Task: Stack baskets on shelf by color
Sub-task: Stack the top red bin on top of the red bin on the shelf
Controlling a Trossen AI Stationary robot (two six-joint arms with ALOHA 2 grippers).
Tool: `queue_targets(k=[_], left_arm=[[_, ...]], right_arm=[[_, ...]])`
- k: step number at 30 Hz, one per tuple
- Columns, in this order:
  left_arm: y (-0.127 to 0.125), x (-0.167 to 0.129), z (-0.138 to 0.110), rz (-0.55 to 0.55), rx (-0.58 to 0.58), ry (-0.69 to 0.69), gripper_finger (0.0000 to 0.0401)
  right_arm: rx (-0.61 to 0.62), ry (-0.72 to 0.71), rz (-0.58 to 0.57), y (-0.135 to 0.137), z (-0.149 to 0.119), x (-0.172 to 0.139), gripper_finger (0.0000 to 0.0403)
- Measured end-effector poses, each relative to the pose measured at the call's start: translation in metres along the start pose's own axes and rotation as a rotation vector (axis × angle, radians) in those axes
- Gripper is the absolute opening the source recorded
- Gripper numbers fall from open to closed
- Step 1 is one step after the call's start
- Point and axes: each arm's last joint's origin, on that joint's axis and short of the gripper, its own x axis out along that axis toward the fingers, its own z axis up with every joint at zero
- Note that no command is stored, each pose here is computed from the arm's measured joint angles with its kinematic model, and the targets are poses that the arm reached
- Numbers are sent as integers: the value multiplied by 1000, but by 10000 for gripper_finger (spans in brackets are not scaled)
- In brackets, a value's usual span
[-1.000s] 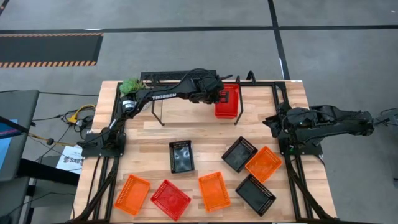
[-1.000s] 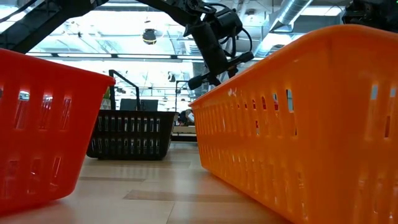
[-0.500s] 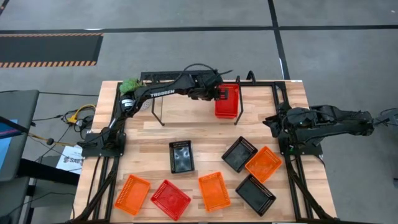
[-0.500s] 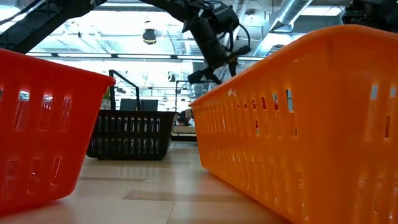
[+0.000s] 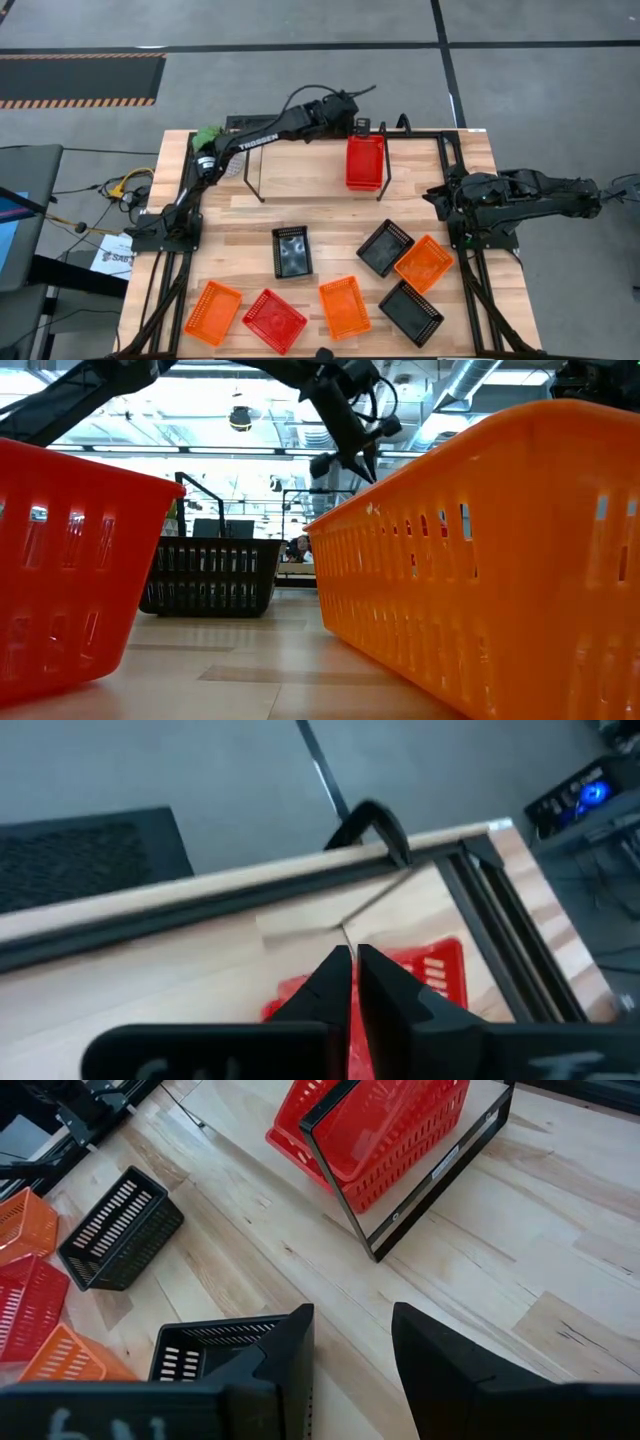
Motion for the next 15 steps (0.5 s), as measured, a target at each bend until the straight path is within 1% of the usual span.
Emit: queue_targets(k=[5, 11, 15], left_arm=[[-2, 22, -16, 2, 14, 27, 1], [-2, 29, -23, 59, 45, -5, 0], [-2, 34, -24, 46, 42, -2, 0]], right_arm=[[0, 0, 0, 0, 0, 0, 159], [0, 0, 0, 0, 0, 0, 159], [0, 0, 0, 0, 0, 0, 159]])
